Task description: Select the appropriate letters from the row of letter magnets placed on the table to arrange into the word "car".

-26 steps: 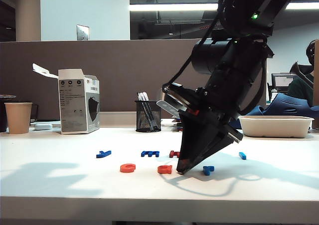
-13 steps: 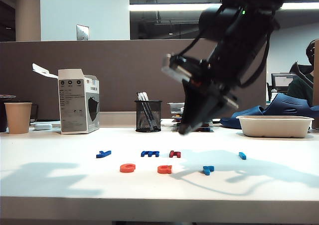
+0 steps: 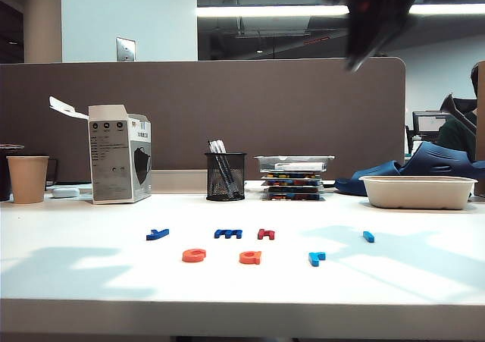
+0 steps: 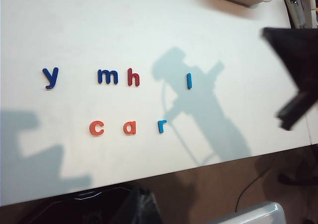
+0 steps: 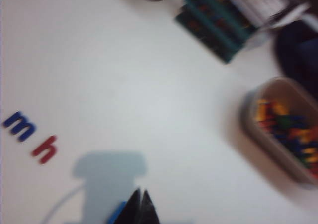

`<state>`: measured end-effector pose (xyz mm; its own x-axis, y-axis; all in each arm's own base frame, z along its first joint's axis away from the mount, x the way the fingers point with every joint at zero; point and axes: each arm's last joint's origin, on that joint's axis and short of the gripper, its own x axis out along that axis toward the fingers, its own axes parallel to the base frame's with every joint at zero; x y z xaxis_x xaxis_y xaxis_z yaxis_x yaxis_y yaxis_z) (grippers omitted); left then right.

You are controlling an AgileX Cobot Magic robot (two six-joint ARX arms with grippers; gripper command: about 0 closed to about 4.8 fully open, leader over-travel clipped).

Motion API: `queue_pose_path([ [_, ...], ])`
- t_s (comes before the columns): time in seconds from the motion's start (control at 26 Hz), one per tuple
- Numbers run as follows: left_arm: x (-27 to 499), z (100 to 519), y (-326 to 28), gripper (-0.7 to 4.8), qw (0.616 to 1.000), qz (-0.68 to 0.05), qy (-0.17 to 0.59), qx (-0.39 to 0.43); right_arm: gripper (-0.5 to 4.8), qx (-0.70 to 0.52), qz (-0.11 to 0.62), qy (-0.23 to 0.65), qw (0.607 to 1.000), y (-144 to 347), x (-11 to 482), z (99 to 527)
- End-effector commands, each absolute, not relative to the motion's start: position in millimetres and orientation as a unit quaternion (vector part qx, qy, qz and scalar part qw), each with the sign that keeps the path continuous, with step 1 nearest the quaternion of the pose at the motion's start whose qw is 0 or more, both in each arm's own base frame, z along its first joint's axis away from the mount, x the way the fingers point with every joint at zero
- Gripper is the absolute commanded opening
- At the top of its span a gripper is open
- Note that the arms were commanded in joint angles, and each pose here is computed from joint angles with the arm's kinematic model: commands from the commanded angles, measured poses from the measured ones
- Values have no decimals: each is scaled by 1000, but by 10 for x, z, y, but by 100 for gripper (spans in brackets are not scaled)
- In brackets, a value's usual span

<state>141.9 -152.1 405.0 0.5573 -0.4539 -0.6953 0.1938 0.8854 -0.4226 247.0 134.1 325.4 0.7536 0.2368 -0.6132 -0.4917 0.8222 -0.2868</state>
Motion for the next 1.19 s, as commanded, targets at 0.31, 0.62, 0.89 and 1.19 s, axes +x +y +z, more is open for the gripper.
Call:
queue_pose_path([
  [0.31,1417,4066,-1515,-5,872,-187,427,-153,-1,-179,67,201,961,460,1886,3903],
  [0.62,1417,4066,-1515,-5,871,-187,427,-153,-2,-98,-25,164,981,-23,1346,3978],
  [0.89,1417,4066,-1515,-5,871,-187,427,-153,-2,-71,-28,143,987,-38,1059,3598],
  [1.19,1417,4066,-1515,-5,871,-187,427,-153,-2,-38,-28,109,993,-28,761,3082],
])
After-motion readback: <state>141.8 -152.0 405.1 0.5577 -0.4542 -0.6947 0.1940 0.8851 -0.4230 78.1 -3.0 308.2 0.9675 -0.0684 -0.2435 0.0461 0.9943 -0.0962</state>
